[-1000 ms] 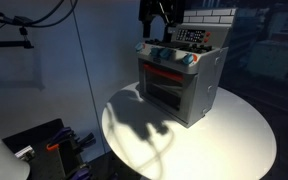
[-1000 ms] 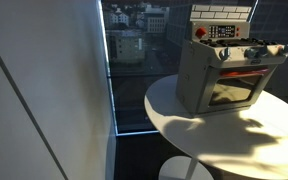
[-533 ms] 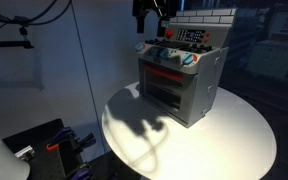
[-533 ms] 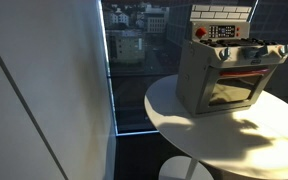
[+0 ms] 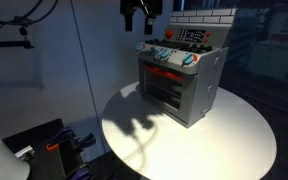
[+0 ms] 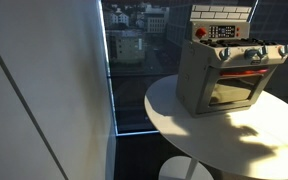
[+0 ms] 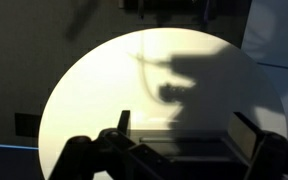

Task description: Turn the far right knob of the stove clockwise once

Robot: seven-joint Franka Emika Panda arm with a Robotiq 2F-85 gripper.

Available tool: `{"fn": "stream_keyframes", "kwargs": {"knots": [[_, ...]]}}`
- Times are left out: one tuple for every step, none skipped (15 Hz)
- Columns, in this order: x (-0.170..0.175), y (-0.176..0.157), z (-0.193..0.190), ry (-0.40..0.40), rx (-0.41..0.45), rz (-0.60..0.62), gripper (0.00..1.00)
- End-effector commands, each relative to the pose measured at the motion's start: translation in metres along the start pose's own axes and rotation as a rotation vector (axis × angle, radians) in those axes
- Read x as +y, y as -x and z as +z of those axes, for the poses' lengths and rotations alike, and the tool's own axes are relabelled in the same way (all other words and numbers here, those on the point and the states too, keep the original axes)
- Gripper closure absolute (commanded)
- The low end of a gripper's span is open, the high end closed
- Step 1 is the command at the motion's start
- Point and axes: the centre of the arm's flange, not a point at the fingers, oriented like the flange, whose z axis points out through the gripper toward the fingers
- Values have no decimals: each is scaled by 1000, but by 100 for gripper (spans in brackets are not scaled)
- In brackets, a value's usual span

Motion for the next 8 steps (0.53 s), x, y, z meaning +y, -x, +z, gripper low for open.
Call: {"fn": "stream_keyframes", "kwargs": {"knots": [[-8, 21, 0, 12, 21, -25, 0], [-9, 23, 0, 12, 23, -26, 0], [-9, 23, 0, 9, 28, -26, 0], [-7, 13, 1, -3, 5, -12, 0], [-7, 15, 1, -3, 7, -13, 0], [-8, 16, 1, -3, 8, -14, 0], [-8, 16, 0, -3, 9, -14, 0], [-8, 17, 0, -3, 10, -14, 0]]}}
